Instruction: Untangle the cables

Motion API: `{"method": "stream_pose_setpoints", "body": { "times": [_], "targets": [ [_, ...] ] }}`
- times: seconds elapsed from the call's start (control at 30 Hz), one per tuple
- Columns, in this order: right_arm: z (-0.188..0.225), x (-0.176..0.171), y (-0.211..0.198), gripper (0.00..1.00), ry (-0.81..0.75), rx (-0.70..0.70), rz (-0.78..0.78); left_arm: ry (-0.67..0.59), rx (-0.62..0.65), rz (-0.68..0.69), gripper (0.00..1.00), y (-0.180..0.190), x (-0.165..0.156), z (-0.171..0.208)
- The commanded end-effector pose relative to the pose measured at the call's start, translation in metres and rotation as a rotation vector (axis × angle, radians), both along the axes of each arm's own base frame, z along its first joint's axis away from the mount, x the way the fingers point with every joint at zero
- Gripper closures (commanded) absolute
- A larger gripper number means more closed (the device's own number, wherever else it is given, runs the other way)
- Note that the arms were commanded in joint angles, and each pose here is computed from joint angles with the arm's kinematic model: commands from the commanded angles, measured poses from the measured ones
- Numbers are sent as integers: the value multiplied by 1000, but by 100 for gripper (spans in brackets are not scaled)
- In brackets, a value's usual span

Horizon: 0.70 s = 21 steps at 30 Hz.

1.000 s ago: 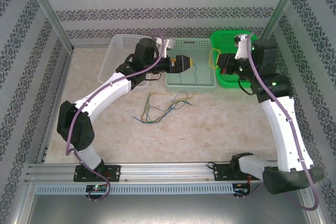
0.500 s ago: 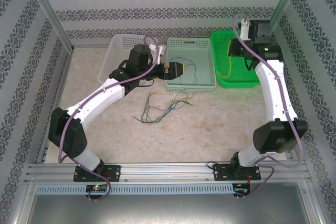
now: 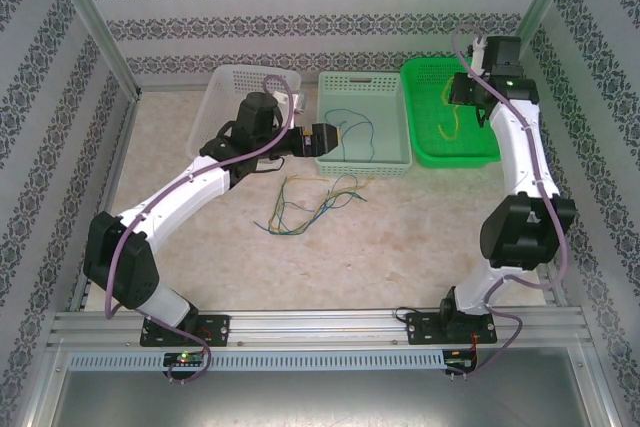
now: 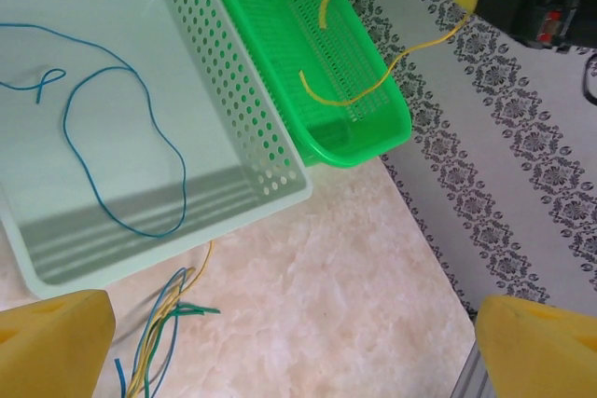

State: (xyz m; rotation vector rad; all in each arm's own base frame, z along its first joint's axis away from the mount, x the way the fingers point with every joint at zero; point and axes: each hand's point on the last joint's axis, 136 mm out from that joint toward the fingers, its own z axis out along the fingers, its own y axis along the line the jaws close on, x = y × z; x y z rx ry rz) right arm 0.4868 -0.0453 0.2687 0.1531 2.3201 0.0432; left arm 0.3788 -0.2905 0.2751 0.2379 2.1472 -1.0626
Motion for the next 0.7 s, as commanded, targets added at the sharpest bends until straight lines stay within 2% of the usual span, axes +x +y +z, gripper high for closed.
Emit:
{"method": "stream_pose_setpoints", "body": {
  "times": [0.0, 0.13, 0.2, 0.27, 0.37, 0.53, 0.67],
  "targets": [
    [-54, -2, -8, 92, 147, 14, -2, -19, 26, 20, 0, 12, -3, 2],
    [-105, -7, -15, 72, 325, 37, -24, 8, 108, 31, 0, 21, -7, -17],
    [-114, -9, -17, 61, 384, 33, -28, 39, 167, 30, 0, 27, -11, -36],
    [-112, -9, -18, 38, 392, 31, -32, 73, 218, 22, 0, 32, -17, -58],
    [-92, -8, -21, 20, 326, 26, -69, 142, 272, 3, 1, 36, -24, -91],
    [-40, -14, -9, 8, 178, 77, -77, 247, 300, -36, 1, 33, -32, -132],
    [-20, -34, 18, 12, 142, 190, -54, 272, 315, -47, 6, 33, -34, -147]
  ]
}}
